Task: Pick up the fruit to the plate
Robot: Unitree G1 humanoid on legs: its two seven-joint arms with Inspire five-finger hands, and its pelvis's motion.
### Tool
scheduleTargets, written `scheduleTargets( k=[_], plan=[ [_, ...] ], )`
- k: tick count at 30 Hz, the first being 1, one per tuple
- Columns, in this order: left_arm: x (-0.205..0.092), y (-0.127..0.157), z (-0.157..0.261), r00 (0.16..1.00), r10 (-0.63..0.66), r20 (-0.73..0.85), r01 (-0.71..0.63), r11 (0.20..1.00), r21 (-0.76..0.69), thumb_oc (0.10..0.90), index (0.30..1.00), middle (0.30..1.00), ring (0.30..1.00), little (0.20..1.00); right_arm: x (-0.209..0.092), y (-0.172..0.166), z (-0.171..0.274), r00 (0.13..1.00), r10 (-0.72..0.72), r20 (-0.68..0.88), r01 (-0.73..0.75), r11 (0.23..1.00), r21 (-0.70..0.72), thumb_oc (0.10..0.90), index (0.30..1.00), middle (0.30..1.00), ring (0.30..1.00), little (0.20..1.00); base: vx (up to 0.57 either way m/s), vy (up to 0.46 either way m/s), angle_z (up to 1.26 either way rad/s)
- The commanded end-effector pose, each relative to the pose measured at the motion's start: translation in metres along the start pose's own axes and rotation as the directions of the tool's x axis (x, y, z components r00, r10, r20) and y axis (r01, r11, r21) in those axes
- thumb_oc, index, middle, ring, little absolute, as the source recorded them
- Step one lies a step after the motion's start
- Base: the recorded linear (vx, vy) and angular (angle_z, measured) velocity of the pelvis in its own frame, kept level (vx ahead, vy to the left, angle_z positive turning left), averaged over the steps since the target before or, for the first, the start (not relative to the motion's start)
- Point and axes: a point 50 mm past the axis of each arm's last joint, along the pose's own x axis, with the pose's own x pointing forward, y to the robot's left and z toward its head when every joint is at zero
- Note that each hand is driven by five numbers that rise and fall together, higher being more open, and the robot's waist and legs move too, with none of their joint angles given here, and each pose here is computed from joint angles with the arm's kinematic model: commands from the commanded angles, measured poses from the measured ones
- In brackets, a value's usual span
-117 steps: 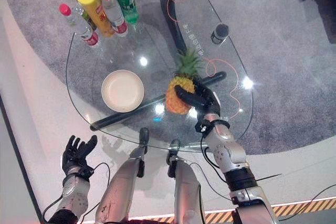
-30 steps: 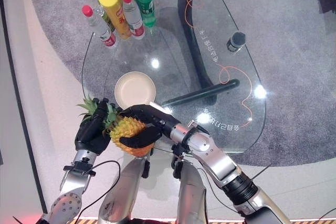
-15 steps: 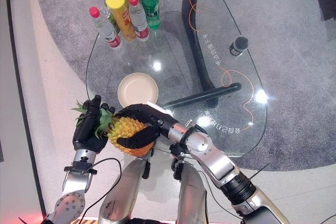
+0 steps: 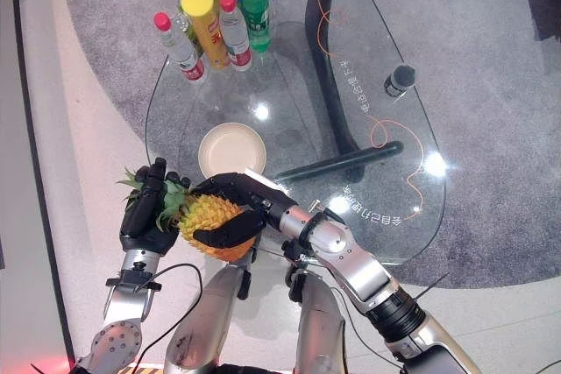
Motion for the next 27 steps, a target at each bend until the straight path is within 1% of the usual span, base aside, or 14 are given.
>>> scheduleTargets(
  k=[1, 2, 4, 7, 13, 27],
  plan=[
    [0.028, -0.07, 0.017, 0.9, -0.374, 0.223, 0.401, 0.912, -0.089, 0.1, 0.3, 0.3, 0.3, 0.2, 0.014, 0.055, 0.05, 0.941, 0.165, 0.296, -0.192, 0.979, 0.063, 0.8, 0.9, 0.9, 0.9, 0.9, 0.0, 0.0, 0.0],
    [0.028, -0.07, 0.017, 0.9, -0.374, 0.224, 0.401, 0.912, -0.089, 0.1, 0.3, 0.3, 0.3, 0.2, 0.014, 0.055, 0.05, 0.941, 0.163, 0.295, -0.189, 0.98, 0.063, 0.8, 0.9, 0.9, 0.9, 0.9, 0.0, 0.0, 0.0],
    [0.027, -0.07, 0.018, 0.9, -0.374, 0.224, 0.399, 0.913, -0.081, 0.1, 0.3, 0.3, 0.3, 0.2, 0.013, 0.049, 0.045, 0.954, 0.108, 0.279, -0.134, 0.988, 0.075, 0.8, 0.9, 0.9, 0.9, 0.9, 0.0, 0.0, 0.0],
    [0.027, -0.069, 0.019, 0.901, -0.372, 0.224, 0.396, 0.915, -0.074, 0.1, 0.3, 0.3, 0.3, 0.2, 0.011, 0.045, 0.042, 0.959, 0.075, 0.272, -0.101, 0.991, 0.083, 0.8, 0.9, 0.9, 0.9, 0.9, 0.0, 0.0, 0.0],
    [0.028, -0.068, 0.021, 0.902, -0.368, 0.228, 0.392, 0.918, -0.067, 0.1, 0.3, 0.3, 0.3, 0.2, 0.006, 0.031, 0.035, 0.967, -0.04, 0.251, 0.014, 0.995, 0.102, 0.8, 0.9, 0.9, 0.9, 0.9, 0.0, 0.0, 0.0],
    [0.026, -0.064, 0.025, 0.904, -0.35, 0.246, 0.371, 0.928, -0.042, 0.1, 0.3, 0.3, 0.3, 0.2, -0.01, 0.011, 0.024, 0.955, -0.202, 0.218, 0.185, 0.978, 0.097, 0.8, 0.9, 0.9, 0.9, 0.9, 0.0, 0.0, 0.0]
  ],
)
